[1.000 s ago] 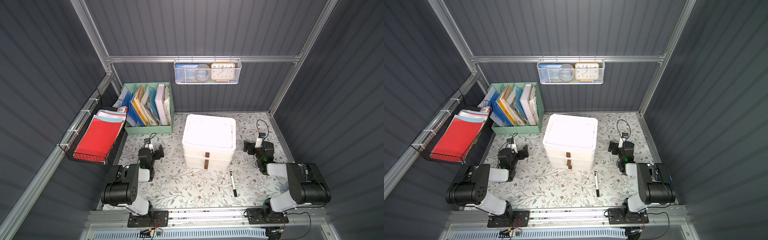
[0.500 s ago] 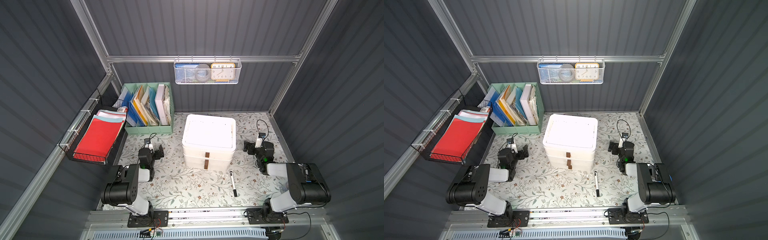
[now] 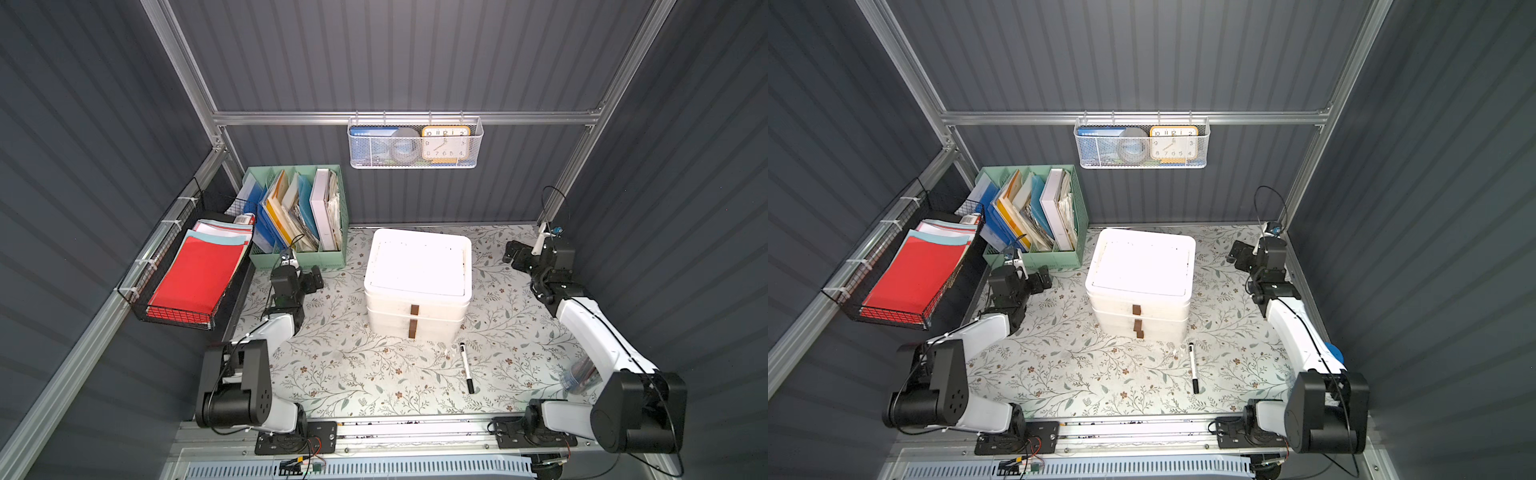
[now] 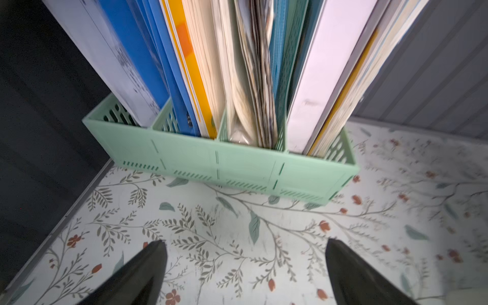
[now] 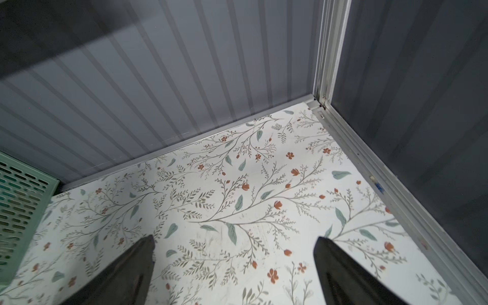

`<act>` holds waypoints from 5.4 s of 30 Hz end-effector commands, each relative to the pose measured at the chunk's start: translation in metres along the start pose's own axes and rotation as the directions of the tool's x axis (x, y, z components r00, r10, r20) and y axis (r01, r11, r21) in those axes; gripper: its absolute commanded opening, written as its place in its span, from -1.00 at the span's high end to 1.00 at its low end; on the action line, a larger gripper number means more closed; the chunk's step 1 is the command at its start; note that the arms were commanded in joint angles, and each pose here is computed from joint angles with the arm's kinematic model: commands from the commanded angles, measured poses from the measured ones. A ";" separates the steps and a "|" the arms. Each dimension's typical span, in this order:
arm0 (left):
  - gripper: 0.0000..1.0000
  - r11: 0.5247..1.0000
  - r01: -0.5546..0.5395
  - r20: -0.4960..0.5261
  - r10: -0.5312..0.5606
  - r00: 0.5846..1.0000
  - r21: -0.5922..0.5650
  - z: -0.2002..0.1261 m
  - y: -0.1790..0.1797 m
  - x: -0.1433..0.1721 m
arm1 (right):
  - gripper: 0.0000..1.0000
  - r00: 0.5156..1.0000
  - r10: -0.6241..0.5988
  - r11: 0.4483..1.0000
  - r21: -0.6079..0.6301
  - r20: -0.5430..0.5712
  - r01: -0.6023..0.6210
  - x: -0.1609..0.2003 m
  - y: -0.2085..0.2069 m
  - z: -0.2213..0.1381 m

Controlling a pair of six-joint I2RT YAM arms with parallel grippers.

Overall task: Take the microphone out of the drawer
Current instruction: Adjust the storage box at the center of the board, then open the drawer in the storage box.

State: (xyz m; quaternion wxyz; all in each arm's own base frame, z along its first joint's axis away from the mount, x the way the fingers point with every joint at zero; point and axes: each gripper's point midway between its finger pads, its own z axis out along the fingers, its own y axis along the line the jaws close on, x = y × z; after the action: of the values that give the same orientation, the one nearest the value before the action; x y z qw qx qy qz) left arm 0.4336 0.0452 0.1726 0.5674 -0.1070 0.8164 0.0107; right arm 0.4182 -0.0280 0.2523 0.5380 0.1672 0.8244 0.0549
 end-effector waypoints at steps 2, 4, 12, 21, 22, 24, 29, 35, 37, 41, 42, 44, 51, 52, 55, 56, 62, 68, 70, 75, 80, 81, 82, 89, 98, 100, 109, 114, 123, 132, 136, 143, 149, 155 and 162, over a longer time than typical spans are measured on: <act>-0.99 0.989 0.149 -0.128 -0.148 0.981 -0.008 -0.013 -0.008 -0.016 | -0.94 0.975 0.092 0.993 -0.049 -0.201 -0.104 0.020 0.015 -0.026; -0.99 0.975 0.223 -0.192 -0.219 0.957 -0.004 -0.013 -0.017 -0.032 | -0.84 0.962 0.108 0.990 -0.060 -0.250 -0.127 0.011 0.027 -0.041; -0.99 0.932 0.340 -0.233 -0.305 0.923 0.125 -0.017 -0.076 -0.083 | -0.70 0.913 -0.080 0.995 -0.093 -0.400 0.046 0.008 0.090 -0.086; -0.98 0.867 0.389 -0.240 -0.325 0.915 0.310 -0.021 -0.129 -0.143 | -0.52 0.845 -0.188 0.979 -0.166 -0.501 0.119 0.039 0.146 -0.097; -0.98 0.858 0.399 -0.251 -0.328 0.911 0.324 -0.021 -0.133 -0.146 | -0.50 0.831 -0.203 0.976 -0.173 -0.517 0.131 0.046 0.149 -0.096; -0.98 0.845 0.410 -0.270 -0.329 0.905 0.344 -0.022 -0.140 -0.149 | -0.45 0.812 -0.229 0.971 -0.182 -0.537 0.154 0.057 0.152 -0.095; -0.98 0.837 0.411 -0.285 -0.320 0.903 0.361 -0.027 -0.146 -0.155 | -0.24 0.793 -0.267 0.963 -0.183 -0.548 0.197 0.068 0.156 -0.087; -0.99 0.848 0.393 -0.291 -0.299 0.909 0.355 -0.038 -0.143 -0.156 | 0.17 0.775 -0.290 0.956 -0.198 -0.561 0.215 0.078 0.164 -0.074; -0.99 0.853 0.380 -0.300 -0.281 0.912 0.358 -0.042 -0.143 -0.155 | 0.36 0.768 -0.301 0.953 -0.211 -0.566 0.219 0.081 0.169 -0.069; -0.99 0.852 0.363 -0.321 -0.248 0.914 0.377 -0.049 -0.147 -0.157 | 0.50 0.762 -0.339 0.940 -0.236 -0.552 0.246 0.078 0.177 -0.062; -0.99 0.851 0.361 -0.327 -0.241 0.914 0.383 -0.051 -0.148 -0.159 | 0.56 0.762 -0.349 0.936 -0.242 -0.546 0.255 0.076 0.179 -0.060; -0.99 0.844 0.357 -0.337 -0.226 0.914 0.401 -0.054 -0.152 -0.161 | 0.63 0.760 -0.374 0.926 -0.265 -0.532 0.270 0.073 0.185 -0.056; -0.99 0.759 0.352 -0.382 -0.148 0.912 0.547 -0.064 -0.182 -0.176 | 0.66 0.722 -0.550 0.806 -0.492 -0.420 0.328 0.064 0.228 -0.049; -0.98 0.743 0.353 -0.393 -0.132 0.910 0.569 -0.065 -0.187 -0.177 | 0.66 0.714 -0.577 0.779 -0.530 -0.398 0.335 0.064 0.235 -0.049; -0.98 0.694 0.365 -0.434 -0.083 0.897 0.621 -0.067 -0.200 -0.174 | 0.66 0.695 -0.631 0.711 -0.616 -0.346 0.339 0.065 0.254 -0.045; -0.99 0.686 0.369 -0.448 -0.069 0.891 0.627 -0.067 -0.203 -0.172 | 0.66 0.690 -0.642 0.693 -0.639 -0.334 0.335 0.067 0.261 -0.043; -0.99 0.683 0.360 -0.517 0.031 0.855 0.636 -0.064 -0.217 -0.147 | 0.61 0.692 -0.673 0.570 -0.780 -0.263 0.258 0.068 0.305 -0.038; -0.98 0.714 0.319 -0.555 0.117 0.824 0.623 -0.062 -0.222 -0.120 | 0.39 0.751 -0.617 0.595 -0.763 -0.233 0.252 0.044 0.329 -0.021; -0.99 0.740 0.273 -0.551 0.156 0.820 0.615 -0.063 -0.221 -0.113 | 0.04 0.788 -0.576 0.643 -0.716 -0.218 0.272 0.027 0.326 -0.018; -0.89 0.793 0.143 -0.526 0.246 0.814 0.592 -0.062 -0.216 -0.095 | -0.98 0.884 -0.439 0.785 -0.548 -0.162 0.289 -0.015 0.301 -0.022; -0.70 0.814 0.019 -0.526 0.357 0.772 0.580 -0.061 -0.217 -0.072 | -0.98 0.939 -0.312 0.866 -0.450 -0.147 0.217 -0.030 0.261 -0.037; -0.65 0.810 -0.001 -0.527 0.382 0.759 0.586 -0.062 -0.219 -0.067 | -0.98 0.942 -0.294 0.870 -0.453 -0.161 0.194 -0.028 0.254 -0.040; -0.63 0.808 -0.017 -0.527 0.400 0.750 0.589 -0.062 -0.221 -0.064 | -0.98 0.945 -0.276 0.875 -0.452 -0.173 0.173 -0.027 0.247 -0.043; -0.26 0.804 -0.055 -0.530 0.440 0.725 0.592 -0.057 -0.223 -0.050 | -0.98 0.958 -0.203 0.919 -0.377 -0.201 0.116 -0.014 0.199 -0.057; 0.37 0.834 -0.122 -0.544 0.454 0.706 0.538 -0.049 -0.215 -0.045 | -0.98 0.963 -0.150 0.946 -0.314 -0.225 0.074 0.003 0.158 -0.073; 0.54 0.845 -0.145 -0.537 0.449 0.714 0.514 -0.046 -0.211 -0.049 | -0.98 0.961 -0.133 0.946 -0.319 -0.242 0.051 0.009 0.155 -0.073; 0.85 0.927 -0.159 -0.490 0.319 0.811 0.341 -0.041 -0.189 -0.073 | -0.95 0.919 0.030 0.852 -0.470 -0.393 -0.228 0.045 0.168 -0.067; 0.86 0.935 -0.163 -0.449 0.298 0.842 0.314 -0.049 -0.183 -0.086 | -0.61 0.872 0.068 0.790 -0.508 -0.485 -0.345 0.063 0.180 -0.061; 0.83 0.945 -0.220 -0.435 0.309 0.846 0.244 -0.064 -0.165 -0.110 | -0.28 0.784 0.071 0.649 -0.568 -0.616 -0.505 0.084 0.209 -0.058; 0.92 0.967 -0.207 -0.483 0.255 0.838 0.151 -0.047 -0.152 -0.084 | -0.17 0.720 0.044 0.569 -0.575 -0.692 -0.588 0.117 0.227 -0.056; 0.92 0.971 -0.194 -0.473 0.238 0.848 0.141 -0.044 -0.152 -0.083 | -0.08 0.681 0.022 0.517 -0.575 -0.732 -0.634 0.133 0.245 -0.053; 0.91 0.977 -0.148 -0.484 0.204 0.851 0.152 -0.041 -0.159 -0.078 | -0.04 0.671 0.065 0.462 -0.574 -0.739 -0.676 0.134 0.252 -0.038; 0.91 0.978 -0.128 -0.488 0.193 0.851 0.163 -0.041 -0.162 -0.077 | 0.02 0.664 0.091 0.419 -0.576 -0.742 -0.702 0.131 0.261 -0.024; 0.91 0.979 -0.118 -0.490 0.186 0.852 0.167 -0.041 -0.164 -0.076 | 0.05 0.652 0.105 0.398 -0.569 -0.751 -0.720 0.133 0.265 -0.014; 0.91 0.980 -0.097 -0.492 0.172 0.853 0.174 -0.038 -0.167 -0.075 | 0.15 0.639 0.088 0.365 -0.573 -0.764 -0.734 0.133 0.274 -0.017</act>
State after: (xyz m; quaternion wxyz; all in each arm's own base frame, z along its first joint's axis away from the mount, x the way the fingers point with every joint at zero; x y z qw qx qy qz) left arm 0.4418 -0.1211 0.2642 0.3072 0.0635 0.9491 -0.0279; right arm 0.4137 0.2665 0.1961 0.1971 0.0929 0.7464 0.6288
